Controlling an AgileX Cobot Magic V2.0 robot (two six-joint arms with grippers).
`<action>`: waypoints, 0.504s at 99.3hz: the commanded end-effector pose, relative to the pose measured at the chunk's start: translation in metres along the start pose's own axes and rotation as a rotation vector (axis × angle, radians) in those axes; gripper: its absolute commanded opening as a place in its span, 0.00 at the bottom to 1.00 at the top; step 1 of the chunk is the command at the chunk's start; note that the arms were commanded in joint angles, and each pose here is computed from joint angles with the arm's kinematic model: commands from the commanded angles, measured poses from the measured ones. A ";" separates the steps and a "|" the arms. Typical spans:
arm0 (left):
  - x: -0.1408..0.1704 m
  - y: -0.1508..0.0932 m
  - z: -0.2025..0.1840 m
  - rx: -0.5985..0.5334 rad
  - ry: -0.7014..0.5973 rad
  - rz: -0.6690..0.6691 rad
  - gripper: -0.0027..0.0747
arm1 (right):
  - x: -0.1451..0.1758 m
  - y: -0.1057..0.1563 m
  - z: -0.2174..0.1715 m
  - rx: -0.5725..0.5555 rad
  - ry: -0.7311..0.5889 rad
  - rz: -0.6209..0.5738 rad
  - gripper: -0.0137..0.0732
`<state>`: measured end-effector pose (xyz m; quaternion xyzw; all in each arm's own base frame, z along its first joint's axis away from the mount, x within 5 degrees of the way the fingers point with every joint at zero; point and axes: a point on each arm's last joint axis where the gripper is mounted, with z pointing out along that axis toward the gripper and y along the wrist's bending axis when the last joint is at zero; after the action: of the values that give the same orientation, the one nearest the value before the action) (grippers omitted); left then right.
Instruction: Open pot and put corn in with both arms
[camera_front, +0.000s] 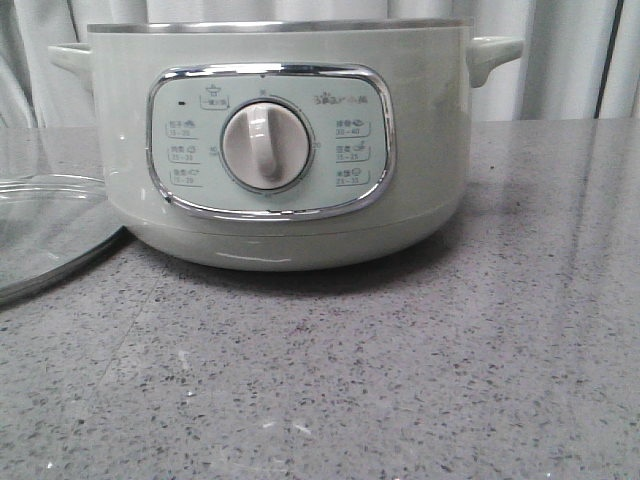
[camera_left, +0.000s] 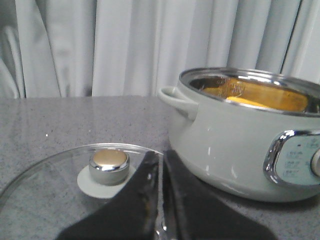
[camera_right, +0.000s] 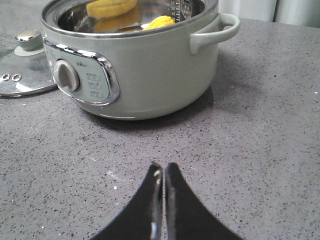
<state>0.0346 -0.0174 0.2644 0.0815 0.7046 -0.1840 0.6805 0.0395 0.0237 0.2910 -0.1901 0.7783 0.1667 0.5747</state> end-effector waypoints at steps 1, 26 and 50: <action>-0.006 0.001 0.003 -0.005 -0.104 -0.017 0.01 | -0.013 0.000 -0.003 0.004 -0.089 -0.018 0.08; 0.020 0.019 0.012 -0.175 -0.319 0.008 0.01 | -0.013 0.000 -0.003 0.004 -0.089 -0.018 0.07; 0.050 0.030 0.012 -0.324 -0.189 0.011 0.01 | -0.013 0.000 -0.003 0.004 -0.089 -0.018 0.07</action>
<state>0.0553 -0.0033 0.2165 -0.0316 0.6595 -0.0841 0.7463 0.0395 0.0237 0.2910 -0.1904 0.7783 0.1658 0.5750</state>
